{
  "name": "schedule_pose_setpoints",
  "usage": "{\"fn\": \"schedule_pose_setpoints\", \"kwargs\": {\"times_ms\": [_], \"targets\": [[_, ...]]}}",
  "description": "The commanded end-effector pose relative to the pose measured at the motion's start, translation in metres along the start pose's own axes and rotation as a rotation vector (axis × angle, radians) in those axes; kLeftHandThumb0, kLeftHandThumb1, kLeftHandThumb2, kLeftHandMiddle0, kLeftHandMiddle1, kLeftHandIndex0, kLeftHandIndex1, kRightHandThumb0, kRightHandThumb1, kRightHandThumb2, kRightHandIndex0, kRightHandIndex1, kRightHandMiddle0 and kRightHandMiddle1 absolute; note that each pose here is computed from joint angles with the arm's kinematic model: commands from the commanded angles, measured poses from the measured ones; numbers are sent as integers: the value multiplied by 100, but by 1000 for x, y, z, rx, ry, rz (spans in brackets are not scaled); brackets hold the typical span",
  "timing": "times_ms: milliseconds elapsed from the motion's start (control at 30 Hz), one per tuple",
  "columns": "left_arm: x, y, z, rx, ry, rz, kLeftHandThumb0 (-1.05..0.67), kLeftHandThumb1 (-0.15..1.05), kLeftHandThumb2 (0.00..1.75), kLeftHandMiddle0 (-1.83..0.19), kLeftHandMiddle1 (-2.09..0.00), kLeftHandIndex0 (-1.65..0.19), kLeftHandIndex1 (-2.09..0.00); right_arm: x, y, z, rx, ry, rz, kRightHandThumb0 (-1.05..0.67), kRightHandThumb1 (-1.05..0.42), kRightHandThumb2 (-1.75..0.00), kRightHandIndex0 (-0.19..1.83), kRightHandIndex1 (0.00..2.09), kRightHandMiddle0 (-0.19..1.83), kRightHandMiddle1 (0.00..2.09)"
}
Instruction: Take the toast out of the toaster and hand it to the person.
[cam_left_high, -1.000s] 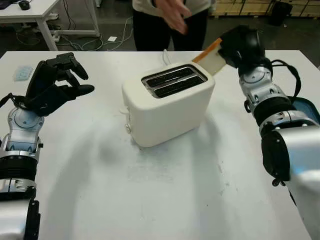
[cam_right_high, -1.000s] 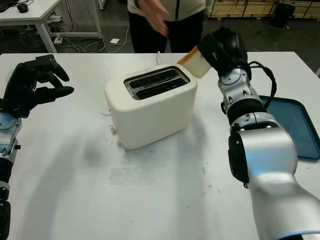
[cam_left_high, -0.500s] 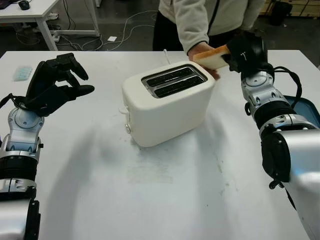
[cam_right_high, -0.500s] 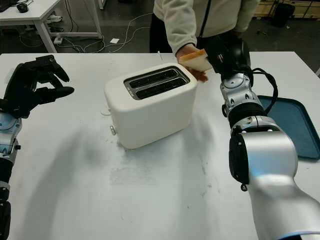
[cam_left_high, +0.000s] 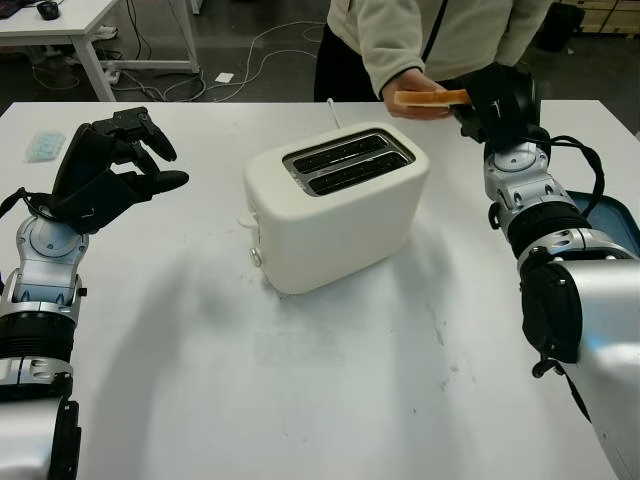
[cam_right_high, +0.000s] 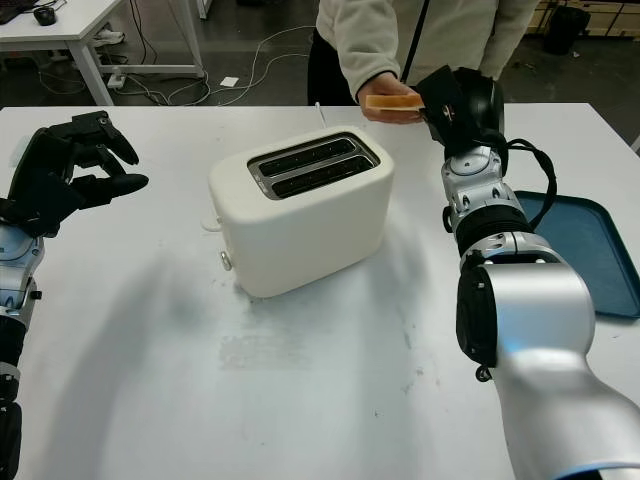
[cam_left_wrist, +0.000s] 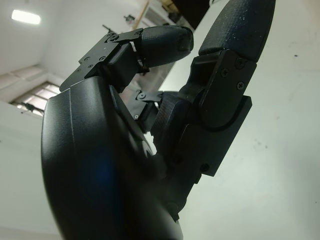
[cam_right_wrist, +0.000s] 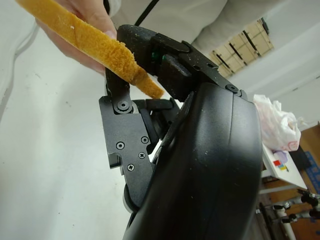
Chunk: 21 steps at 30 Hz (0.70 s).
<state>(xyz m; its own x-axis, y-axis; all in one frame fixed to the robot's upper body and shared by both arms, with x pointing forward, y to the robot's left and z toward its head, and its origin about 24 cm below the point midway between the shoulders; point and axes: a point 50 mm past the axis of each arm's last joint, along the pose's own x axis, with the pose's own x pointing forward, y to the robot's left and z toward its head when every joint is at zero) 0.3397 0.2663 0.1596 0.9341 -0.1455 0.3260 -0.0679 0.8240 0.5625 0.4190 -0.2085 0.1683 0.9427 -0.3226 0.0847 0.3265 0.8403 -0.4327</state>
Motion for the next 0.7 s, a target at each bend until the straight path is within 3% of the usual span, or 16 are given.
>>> {"fn": "schedule_pose_setpoints", "kwargs": {"times_ms": [0,100,167,200,233,267,333,433,667], "targets": [[1,0,2,-9,-14,10,-105,82,0,-72,-152,-64,-152,-1,2,1,0,-7,10,-19,-92,-13,65,173,72,143],[0,0,2,-9,-14,11,-105,82,0,-72,-152,-64,-153,-1,4,0,7,2,38,-20,-92,-15,64,166,78,115],[0,0,2,-12,-16,12,-105,83,0,-71,-153,-64,-153,0,5,0,12,6,83,-32,-92,-11,74,159,80,118],[0,0,2,-14,-16,12,-105,82,0,-71,-153,-64,-153,0,6,1,15,10,128,-42,-92,-8,75,136,80,101],[0,0,2,-14,-15,12,-105,82,0,-71,-153,-64,-153,0,7,2,-3,10,176,-57,-92,-6,56,78,62,54],[0,0,2,-7,-13,11,-105,82,0,-71,-153,-64,-153,0,8,3,-45,3,227,-65,-92,-7,45,45,51,29],[0,0,2,-3,-11,9,-105,83,0,-71,-153,-63,-153,0,9,4,-80,-10,289,-82,-92,-7,18,10,20,6],[-1,-1,1,-13,-18,16,-105,83,0,-71,-153,-63,-153,0,8,5,-87,-37,313,-92,-91,-4,2,1,2,1],[-2,-1,1,-12,-14,20,-105,82,0,-72,-153,-64,-154,-1,-1,0,-64,-104,310,-89,-85,0,0,0,0,0]]}}
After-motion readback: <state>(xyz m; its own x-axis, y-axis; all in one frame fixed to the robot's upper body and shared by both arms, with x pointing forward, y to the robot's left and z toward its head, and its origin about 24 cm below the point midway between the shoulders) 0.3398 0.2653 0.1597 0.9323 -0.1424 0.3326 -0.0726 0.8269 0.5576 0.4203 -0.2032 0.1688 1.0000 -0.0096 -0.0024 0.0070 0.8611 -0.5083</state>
